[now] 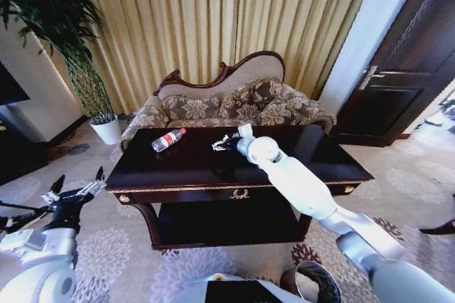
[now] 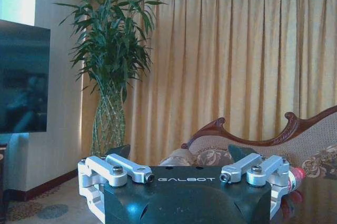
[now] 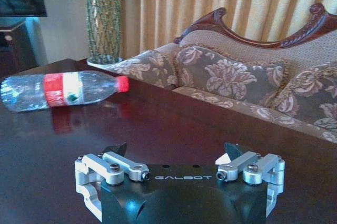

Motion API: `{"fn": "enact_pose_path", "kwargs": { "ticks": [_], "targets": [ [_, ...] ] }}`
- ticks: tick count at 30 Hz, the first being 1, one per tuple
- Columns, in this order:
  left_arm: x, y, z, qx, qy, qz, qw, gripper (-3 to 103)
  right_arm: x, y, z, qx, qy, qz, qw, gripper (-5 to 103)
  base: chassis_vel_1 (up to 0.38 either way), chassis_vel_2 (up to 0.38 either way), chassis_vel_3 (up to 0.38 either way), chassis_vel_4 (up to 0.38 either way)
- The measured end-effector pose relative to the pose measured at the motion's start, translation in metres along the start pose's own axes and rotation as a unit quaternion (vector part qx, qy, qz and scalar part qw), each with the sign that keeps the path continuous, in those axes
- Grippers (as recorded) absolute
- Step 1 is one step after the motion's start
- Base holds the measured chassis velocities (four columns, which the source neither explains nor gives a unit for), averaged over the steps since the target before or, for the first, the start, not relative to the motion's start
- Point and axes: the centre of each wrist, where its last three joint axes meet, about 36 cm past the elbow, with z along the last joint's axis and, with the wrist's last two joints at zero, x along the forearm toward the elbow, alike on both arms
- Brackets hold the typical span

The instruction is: Move to the front of the table and place the trash on the table into the trash bin.

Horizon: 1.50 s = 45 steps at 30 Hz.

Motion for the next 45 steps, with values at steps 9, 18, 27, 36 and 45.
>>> {"fn": "enact_pose_path", "kwargs": {
  "ticks": [9,18,27,36,45],
  "targets": [
    [0.003,0.0,0.001,0.004,-0.002,-0.003,1.0,100,-0.011,-0.025,-0.006,0.004,0.01,0.037,0.999,100,0.0,0.0,0.0,0.0],
    [0.003,-0.001,0.001,0.006,-0.004,-0.001,1.0,100,-0.017,-0.038,-0.002,0.007,0.024,0.054,0.998,100,0.0,0.0,0.0,0.0],
    [0.004,0.001,0.001,0.004,-0.005,-0.003,1.0,100,-0.025,-0.028,0.009,0.006,0.036,0.045,0.998,99,0.0,0.0,0.0,0.0],
    [0.004,0.001,0.001,0.003,-0.006,-0.002,1.0,100,-0.025,-0.034,0.019,0.005,0.043,0.055,0.998,66,0.0,0.0,0.0,0.0],
    [0.005,0.0,0.0,0.003,-0.006,-0.001,1.0,100,-0.022,-0.038,0.022,0.003,0.035,0.06,0.998,38,0.0,0.0,0.0,0.0]
  ]
}}
